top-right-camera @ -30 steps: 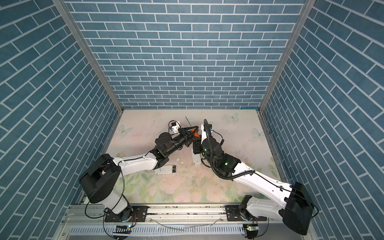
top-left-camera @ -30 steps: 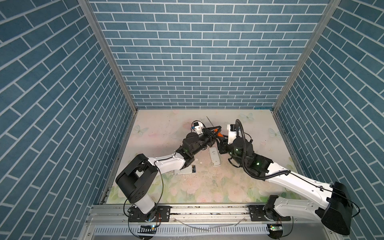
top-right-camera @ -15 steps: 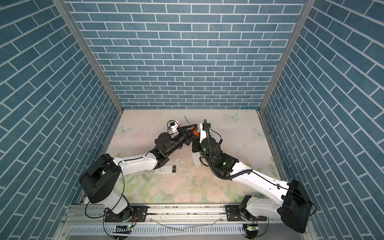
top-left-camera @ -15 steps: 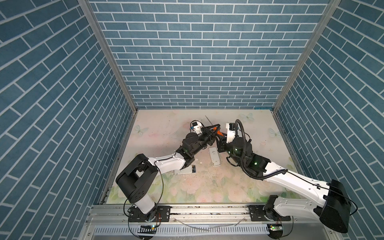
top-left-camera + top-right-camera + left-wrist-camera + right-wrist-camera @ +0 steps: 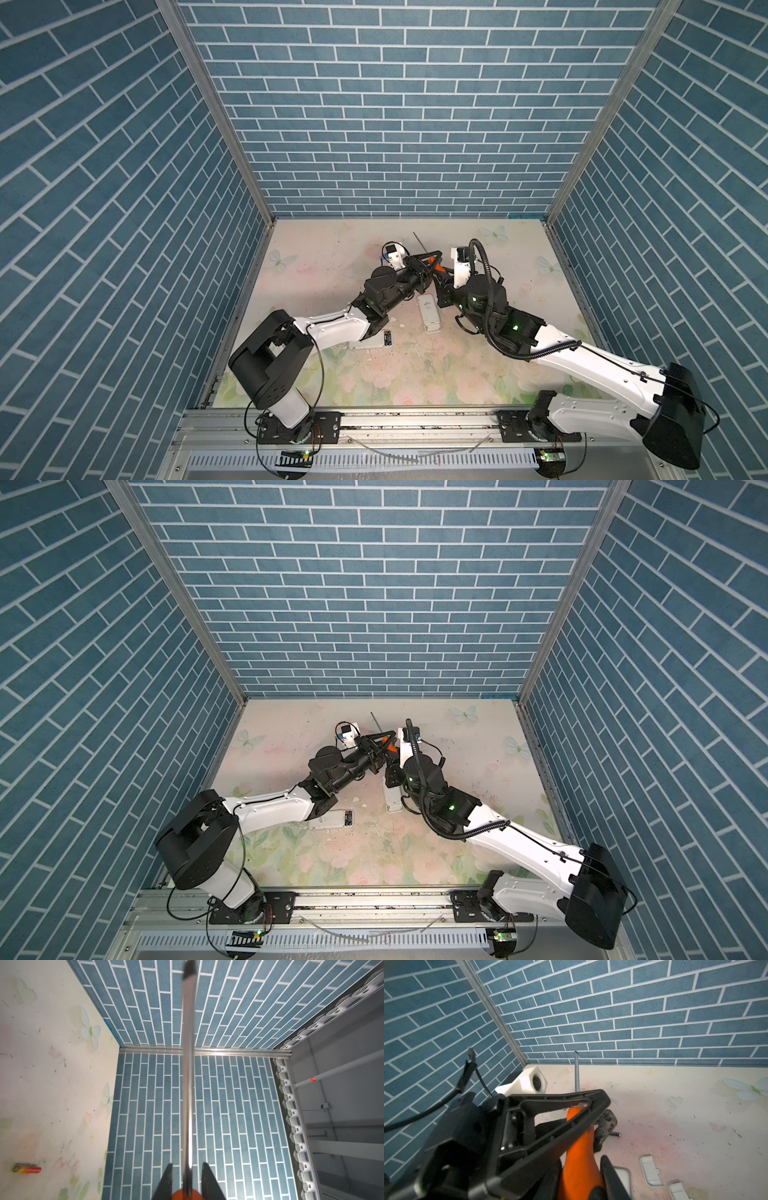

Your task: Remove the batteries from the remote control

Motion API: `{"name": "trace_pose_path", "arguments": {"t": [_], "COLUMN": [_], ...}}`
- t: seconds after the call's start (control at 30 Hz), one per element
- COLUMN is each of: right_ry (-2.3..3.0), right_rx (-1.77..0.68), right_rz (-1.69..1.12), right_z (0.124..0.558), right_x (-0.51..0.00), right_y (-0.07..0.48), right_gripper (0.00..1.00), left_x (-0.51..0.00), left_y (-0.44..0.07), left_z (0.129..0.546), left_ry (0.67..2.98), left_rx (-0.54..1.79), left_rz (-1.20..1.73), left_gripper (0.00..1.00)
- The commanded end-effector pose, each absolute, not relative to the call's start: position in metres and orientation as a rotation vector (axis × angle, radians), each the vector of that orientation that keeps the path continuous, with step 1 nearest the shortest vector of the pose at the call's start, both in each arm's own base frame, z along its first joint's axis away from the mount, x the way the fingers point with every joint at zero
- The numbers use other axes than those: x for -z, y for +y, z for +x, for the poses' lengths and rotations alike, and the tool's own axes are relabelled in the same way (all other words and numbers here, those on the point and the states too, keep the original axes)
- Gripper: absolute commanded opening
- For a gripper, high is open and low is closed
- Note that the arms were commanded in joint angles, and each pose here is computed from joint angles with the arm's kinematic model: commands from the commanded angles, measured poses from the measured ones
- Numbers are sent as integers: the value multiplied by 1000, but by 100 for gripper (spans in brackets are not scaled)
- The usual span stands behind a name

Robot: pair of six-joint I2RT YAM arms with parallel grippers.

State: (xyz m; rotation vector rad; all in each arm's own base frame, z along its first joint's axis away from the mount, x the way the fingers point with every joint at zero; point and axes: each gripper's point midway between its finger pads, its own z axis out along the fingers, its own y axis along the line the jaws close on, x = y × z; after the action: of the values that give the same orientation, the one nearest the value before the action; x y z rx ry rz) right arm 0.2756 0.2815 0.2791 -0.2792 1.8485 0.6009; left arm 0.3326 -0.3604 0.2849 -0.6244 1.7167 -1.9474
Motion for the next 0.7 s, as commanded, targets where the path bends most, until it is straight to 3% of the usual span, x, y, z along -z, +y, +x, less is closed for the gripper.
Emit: {"name": "trace_pose_path", "arguments": {"t": [0.0, 0.17, 0.67], "right_ry": [1816, 1862, 2063], "right_rx": [-640, -643, -616], "right_rz": [-317, -336, -388], "right_z": [265, 258, 240], "right_x": [-312, -313, -307], "right_y": [279, 275, 267], "right_gripper": [0, 0, 0], "left_x": [-297, -296, -265], "left_y": [-359, -350, -285], "left_z": [318, 323, 332], "left_ry": [1755, 1768, 1791], "left_rx": [1891, 1815, 1546], "left_rz": [-467, -451, -514], "left_gripper": [33, 41, 46]}}
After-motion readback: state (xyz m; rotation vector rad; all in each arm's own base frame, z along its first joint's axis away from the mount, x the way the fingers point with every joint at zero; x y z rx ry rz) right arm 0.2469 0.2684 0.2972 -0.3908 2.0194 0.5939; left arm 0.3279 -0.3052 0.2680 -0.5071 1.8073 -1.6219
